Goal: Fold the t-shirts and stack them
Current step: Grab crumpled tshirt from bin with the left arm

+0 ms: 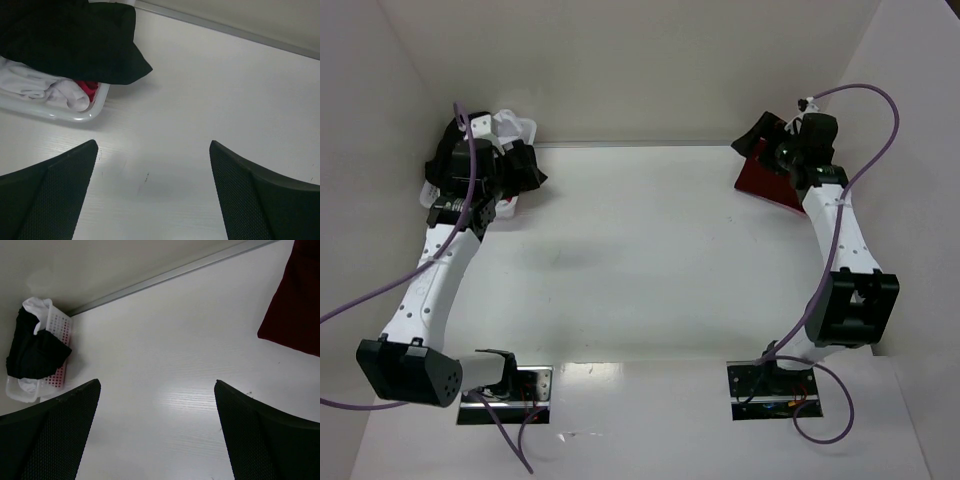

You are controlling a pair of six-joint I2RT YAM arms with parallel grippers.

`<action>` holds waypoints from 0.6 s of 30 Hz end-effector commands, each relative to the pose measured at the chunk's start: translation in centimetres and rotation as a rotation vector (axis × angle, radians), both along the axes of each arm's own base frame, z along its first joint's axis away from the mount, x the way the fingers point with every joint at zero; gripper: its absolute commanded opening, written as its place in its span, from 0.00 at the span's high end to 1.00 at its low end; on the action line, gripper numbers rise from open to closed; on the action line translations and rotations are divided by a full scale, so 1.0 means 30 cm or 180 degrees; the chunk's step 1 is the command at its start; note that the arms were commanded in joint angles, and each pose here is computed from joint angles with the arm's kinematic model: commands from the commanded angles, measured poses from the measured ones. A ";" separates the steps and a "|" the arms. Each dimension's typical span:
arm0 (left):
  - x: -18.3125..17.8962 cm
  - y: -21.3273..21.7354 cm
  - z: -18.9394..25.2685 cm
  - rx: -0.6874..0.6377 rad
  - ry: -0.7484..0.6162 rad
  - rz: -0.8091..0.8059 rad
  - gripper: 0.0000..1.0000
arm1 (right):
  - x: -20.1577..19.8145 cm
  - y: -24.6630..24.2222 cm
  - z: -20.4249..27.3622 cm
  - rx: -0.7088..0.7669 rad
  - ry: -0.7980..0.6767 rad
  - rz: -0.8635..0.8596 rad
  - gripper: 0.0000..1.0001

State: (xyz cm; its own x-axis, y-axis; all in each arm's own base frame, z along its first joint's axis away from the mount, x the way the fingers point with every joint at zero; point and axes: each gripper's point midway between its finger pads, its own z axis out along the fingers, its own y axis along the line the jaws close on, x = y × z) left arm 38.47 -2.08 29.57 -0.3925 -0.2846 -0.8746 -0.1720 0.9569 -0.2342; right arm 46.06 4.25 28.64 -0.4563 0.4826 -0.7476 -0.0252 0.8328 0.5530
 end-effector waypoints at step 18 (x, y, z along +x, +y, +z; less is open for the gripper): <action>0.264 0.326 -0.034 -0.0159 0.0196 0.1033 0.00 | 0.183 0.398 0.029 -0.0180 -0.0156 0.0693 0.00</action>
State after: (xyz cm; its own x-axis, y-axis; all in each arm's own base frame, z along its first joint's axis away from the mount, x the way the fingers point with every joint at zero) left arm 45.45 2.94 28.65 -0.3839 -0.3789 -0.8421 -0.3519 0.9031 -0.2459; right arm 51.92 15.12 28.62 -0.5472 0.3449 -0.7626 -0.1841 0.8392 0.5117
